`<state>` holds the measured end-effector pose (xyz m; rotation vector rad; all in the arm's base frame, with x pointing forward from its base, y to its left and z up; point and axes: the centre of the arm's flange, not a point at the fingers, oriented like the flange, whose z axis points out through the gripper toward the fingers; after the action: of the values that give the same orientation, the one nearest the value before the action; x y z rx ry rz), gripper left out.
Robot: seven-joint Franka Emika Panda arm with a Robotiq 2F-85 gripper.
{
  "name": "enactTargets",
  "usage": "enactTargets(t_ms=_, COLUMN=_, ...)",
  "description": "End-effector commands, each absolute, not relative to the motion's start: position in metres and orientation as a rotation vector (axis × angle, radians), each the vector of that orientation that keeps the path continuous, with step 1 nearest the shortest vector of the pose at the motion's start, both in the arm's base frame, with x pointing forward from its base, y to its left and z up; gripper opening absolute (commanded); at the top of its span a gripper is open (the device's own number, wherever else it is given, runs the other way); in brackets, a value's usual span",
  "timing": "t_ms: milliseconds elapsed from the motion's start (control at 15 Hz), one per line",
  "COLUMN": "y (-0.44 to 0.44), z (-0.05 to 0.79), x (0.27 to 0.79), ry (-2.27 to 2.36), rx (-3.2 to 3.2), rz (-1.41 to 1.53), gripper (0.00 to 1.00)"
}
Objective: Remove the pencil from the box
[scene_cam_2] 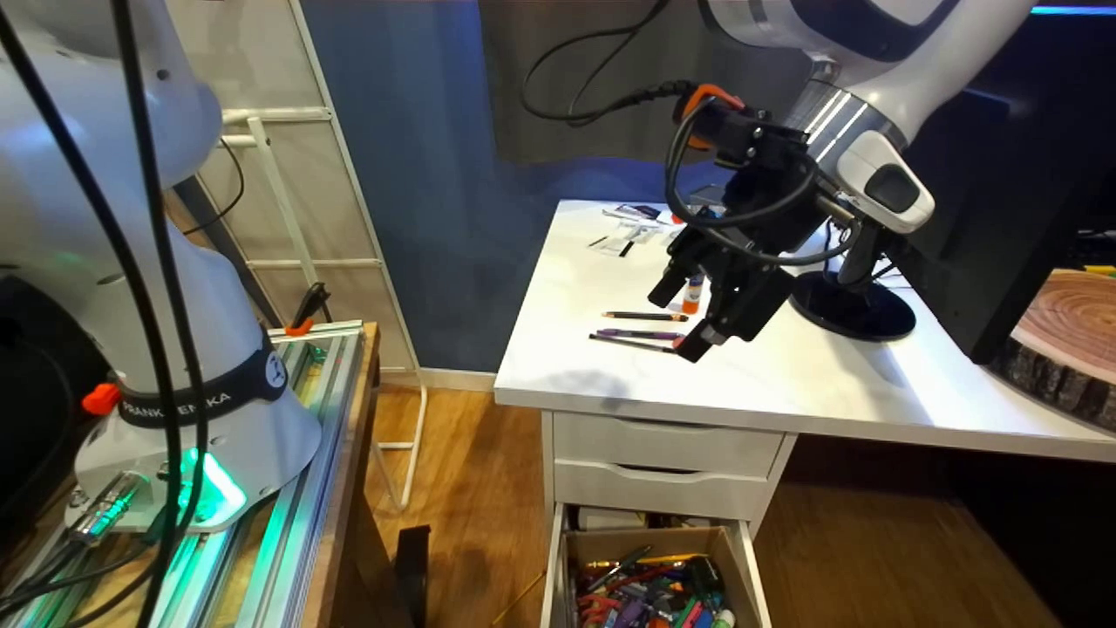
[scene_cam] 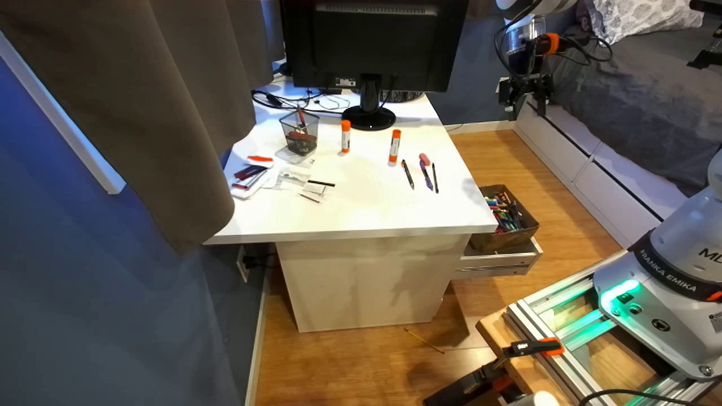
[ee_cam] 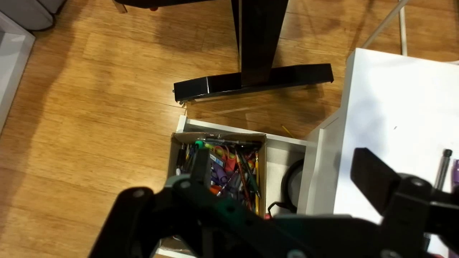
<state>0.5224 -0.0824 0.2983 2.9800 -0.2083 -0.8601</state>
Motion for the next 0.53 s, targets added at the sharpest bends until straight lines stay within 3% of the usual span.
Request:
enactTargets(t_ms=0, y=-0.082, z=0.298, x=0.522, ry=-0.208, rx=2.98, rz=-0.86, gripper=1.0)
enactTargets(t_ms=467, y=-0.148, z=0.155, x=0.549, ry=-0.313, rx=3.154, rz=-0.906, gripper=1.0)
